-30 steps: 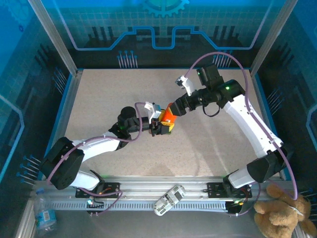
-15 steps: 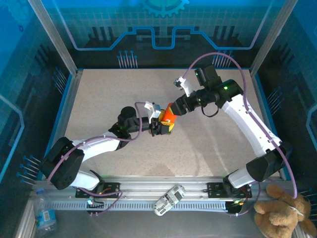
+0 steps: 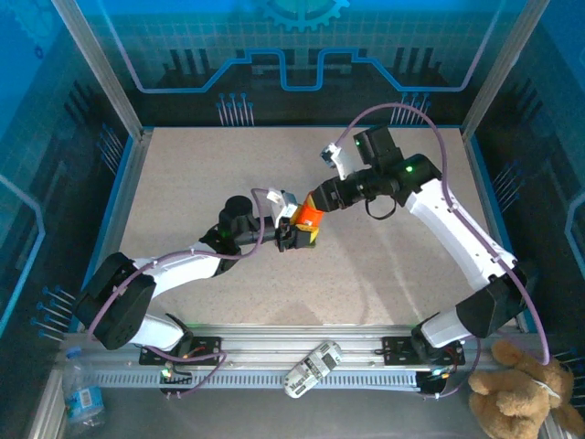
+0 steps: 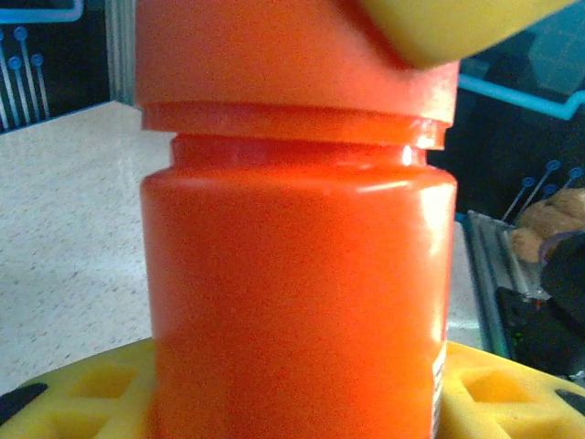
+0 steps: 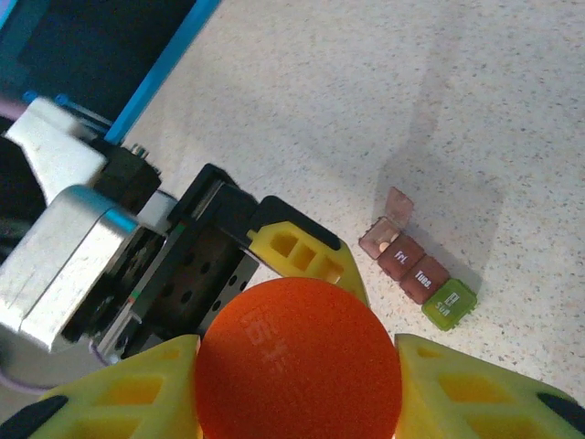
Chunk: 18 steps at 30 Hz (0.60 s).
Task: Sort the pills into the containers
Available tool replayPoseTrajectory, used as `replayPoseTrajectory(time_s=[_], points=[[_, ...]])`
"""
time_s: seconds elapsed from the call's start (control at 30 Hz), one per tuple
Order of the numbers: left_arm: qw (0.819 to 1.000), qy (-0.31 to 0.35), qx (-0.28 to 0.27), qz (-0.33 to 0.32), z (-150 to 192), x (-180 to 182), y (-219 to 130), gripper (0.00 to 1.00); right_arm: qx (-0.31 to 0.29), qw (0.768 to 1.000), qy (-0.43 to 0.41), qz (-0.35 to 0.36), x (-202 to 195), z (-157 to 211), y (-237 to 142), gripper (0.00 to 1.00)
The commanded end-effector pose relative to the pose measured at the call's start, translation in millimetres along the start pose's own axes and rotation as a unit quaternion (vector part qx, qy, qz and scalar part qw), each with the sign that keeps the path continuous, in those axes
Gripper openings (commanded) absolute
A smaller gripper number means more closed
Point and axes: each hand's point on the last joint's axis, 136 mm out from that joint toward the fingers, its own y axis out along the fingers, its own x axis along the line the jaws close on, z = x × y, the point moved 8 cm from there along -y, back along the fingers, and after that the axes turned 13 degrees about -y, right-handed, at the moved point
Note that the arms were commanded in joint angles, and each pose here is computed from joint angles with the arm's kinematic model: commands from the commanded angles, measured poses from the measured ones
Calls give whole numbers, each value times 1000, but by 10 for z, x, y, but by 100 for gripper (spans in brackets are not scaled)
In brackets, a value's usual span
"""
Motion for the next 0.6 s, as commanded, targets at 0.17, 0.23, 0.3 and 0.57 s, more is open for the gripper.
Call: replayPoseTrajectory(time_s=[0.17, 0.23, 0.3, 0.57], points=[[991, 97, -92, -8, -471, -149, -40, 0, -9, 988, 141, 68, -15, 221, 394, 41], [991, 97, -91, -8, -458, -141, -32, 0, -11, 987, 144, 72, 9, 209, 421, 42], [991, 95, -91, -9, -451, -134, -30, 0, -10, 987, 142, 73, 23, 182, 424, 42], [992, 88, -89, -14, -385, -92, -18, 0, -35, 989, 129, 67, 13, -13, 211, 52]])
